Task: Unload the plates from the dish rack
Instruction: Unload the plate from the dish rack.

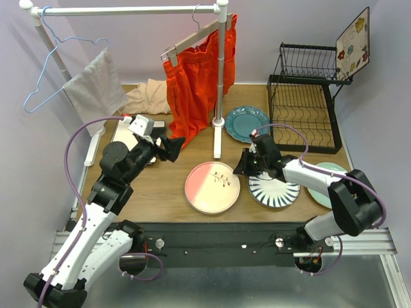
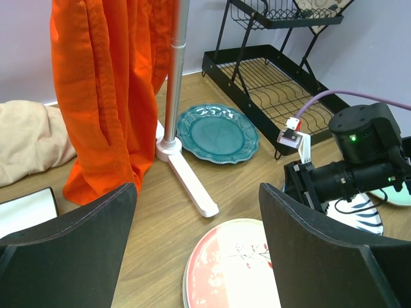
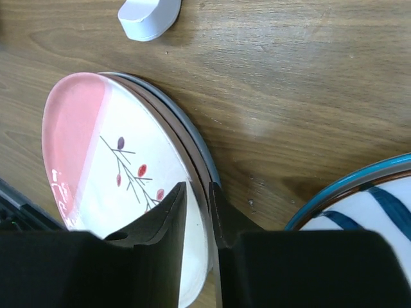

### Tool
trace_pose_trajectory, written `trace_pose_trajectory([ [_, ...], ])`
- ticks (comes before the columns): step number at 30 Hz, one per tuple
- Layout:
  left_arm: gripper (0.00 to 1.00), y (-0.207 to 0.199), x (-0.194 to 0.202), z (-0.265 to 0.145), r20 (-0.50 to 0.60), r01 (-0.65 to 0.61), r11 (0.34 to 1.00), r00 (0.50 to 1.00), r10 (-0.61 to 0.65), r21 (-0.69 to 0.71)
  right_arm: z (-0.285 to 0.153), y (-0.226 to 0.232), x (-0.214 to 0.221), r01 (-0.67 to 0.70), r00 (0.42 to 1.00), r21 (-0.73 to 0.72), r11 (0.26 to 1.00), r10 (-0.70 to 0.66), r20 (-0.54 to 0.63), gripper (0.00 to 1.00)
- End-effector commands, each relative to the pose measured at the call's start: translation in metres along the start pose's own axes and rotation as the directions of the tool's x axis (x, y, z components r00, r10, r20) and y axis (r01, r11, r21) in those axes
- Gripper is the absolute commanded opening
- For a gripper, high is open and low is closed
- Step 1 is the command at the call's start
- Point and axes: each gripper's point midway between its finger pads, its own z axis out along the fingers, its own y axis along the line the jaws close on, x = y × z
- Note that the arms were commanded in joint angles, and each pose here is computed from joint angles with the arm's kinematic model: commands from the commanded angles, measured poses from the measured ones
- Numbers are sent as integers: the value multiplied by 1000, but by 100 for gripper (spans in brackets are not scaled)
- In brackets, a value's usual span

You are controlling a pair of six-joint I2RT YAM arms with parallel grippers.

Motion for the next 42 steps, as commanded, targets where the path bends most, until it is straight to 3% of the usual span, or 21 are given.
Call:
trace_pose_trajectory([
  [1, 86, -6, -4, -3, 16, 2, 999, 1000, -3, 33, -17, 16, -38, 5, 993, 16, 1000, -7, 115, 37],
  [7, 87, -8, -7, -6, 25, 6, 999, 1000, -7, 38, -48, 47, -89, 46, 972, 17, 999, -49, 231, 52],
  [11, 88, -8, -13, -10, 45, 1, 1000, 999, -3, 31, -82, 68, -133, 72, 935, 46, 996, -84, 346, 81],
  [15, 89, -8, -14, -10, 47, 2, 1000, 999, -4, 30, -127, 81, -182, 77, 864, 127, 989, -130, 486, 99],
  [20, 90, -9, -16, -12, 53, 1, 1000, 999, -3, 31, -179, 84, -229, 68, 754, 255, 965, -217, 620, 100],
  [27, 90, -10, -14, -12, 51, 2, 999, 999, -4, 39, -263, 59, -293, -24, 579, 572, 820, -455, 677, 100],
  [31, 90, -12, -15, -12, 52, -1, 999, 999, -2, 53, -300, 25, -328, -116, 543, 610, 783, -465, 700, 100],
  [35, 90, -14, -18, -14, 66, -3, 998, 998, -1, 57, -340, -33, -349, -260, 533, 679, 687, -484, 694, 100],
  [42, 89, -14, -11, -10, 43, 0, 998, 999, -3, 65, -388, -114, -370, -386, 514, 614, 689, -392, 763, 100],
])
